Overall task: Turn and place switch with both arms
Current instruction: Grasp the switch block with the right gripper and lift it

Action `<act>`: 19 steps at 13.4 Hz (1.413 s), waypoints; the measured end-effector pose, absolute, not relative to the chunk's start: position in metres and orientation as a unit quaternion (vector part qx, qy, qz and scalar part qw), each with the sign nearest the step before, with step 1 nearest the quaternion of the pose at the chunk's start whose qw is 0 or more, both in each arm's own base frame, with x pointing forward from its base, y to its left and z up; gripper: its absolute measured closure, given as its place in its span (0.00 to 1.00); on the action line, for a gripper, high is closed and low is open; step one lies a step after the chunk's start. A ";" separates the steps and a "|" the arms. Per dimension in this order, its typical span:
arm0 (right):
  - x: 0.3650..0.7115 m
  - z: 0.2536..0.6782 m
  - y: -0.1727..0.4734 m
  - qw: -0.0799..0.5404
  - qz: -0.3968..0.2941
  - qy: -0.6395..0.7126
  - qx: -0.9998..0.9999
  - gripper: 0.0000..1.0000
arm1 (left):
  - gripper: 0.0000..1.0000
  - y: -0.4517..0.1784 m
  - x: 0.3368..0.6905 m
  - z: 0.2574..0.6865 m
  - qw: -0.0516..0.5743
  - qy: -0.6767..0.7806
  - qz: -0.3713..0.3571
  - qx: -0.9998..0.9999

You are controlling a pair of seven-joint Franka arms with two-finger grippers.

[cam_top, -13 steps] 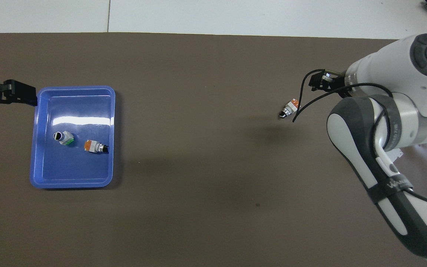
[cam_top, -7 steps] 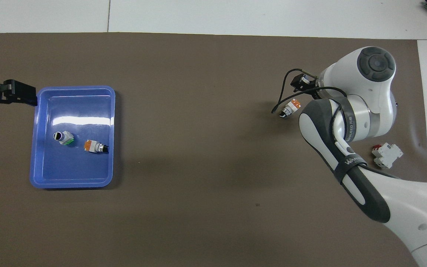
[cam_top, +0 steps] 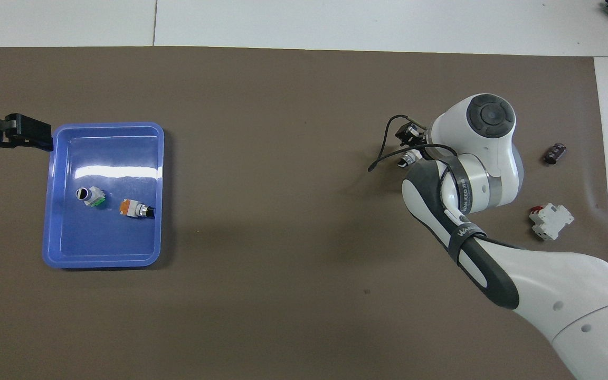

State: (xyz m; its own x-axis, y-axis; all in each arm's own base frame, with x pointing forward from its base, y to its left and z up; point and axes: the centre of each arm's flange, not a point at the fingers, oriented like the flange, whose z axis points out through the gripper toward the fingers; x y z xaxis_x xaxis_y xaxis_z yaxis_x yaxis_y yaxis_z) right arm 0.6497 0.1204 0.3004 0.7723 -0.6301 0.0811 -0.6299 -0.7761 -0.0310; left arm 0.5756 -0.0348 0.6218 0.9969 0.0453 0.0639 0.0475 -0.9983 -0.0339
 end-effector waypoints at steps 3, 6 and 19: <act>0.651 0.296 0.116 0.001 -0.044 0.338 -0.940 0.18 | 0.00 -0.035 0.576 0.622 0.018 -0.023 -0.032 -0.999; 0.651 0.294 0.113 0.005 -0.042 0.344 -0.938 0.53 | 0.00 -0.035 0.576 0.622 0.018 -0.023 -0.032 -0.999; 0.648 0.450 0.199 0.214 0.061 0.472 -0.853 0.59 | 0.00 -0.035 0.576 0.622 0.018 -0.023 -0.031 -0.999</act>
